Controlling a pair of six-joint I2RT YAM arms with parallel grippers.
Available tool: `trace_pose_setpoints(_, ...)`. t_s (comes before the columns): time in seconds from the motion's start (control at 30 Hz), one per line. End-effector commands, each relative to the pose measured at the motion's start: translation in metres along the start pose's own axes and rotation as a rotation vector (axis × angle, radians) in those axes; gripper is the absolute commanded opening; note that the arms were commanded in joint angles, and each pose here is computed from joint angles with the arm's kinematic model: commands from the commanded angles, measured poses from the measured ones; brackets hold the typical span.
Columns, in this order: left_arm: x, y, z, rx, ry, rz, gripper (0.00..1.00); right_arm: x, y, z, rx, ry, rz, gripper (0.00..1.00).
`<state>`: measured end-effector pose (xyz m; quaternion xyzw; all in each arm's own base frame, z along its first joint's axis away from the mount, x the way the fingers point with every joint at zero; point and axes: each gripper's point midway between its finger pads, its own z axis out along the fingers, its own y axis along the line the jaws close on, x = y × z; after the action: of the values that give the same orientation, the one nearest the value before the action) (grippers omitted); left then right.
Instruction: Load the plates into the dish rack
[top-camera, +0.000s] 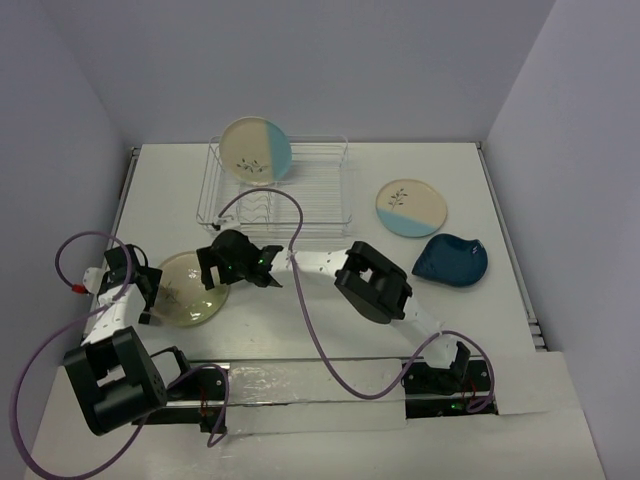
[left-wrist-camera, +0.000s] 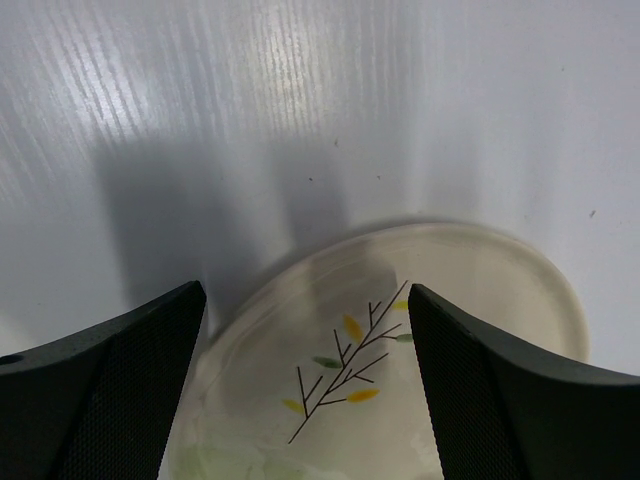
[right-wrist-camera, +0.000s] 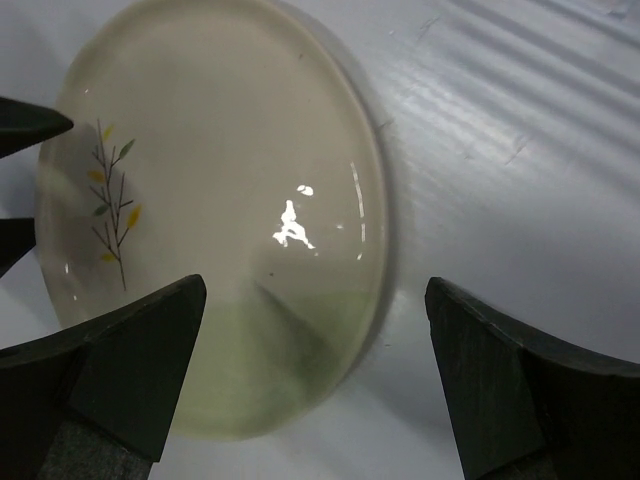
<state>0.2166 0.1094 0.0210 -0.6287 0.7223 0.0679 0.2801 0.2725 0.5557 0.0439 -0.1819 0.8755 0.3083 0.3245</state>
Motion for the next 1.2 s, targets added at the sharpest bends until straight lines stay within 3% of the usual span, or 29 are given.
trace_pose_setpoints(0.0,0.023,0.009,0.004,-0.008,0.098,0.011,0.91,0.014,0.012,0.003,-0.037,0.054,0.014,0.98)
trace_pose_setpoints(0.23,0.026,0.008,0.003,0.010,0.111,0.022,0.91,-0.002,0.072,-0.014,-0.291,0.100,0.050,0.95)
trace_pose_setpoints(0.6,0.031,0.004,0.002,0.040,0.131,0.035,0.82,-0.087,0.112,-0.065,-0.451,-0.142,0.131,0.85)
trace_pose_setpoints(0.87,0.031,0.003,0.000,0.059,0.126,0.034,0.75,-0.088,0.126,-0.083,-0.545,-0.152,0.138,0.73)
trace_pose_setpoints(1.17,0.030,0.000,-0.002,0.081,0.121,0.025,0.74,-0.071,0.131,-0.070,-0.594,-0.089,0.136,0.65)
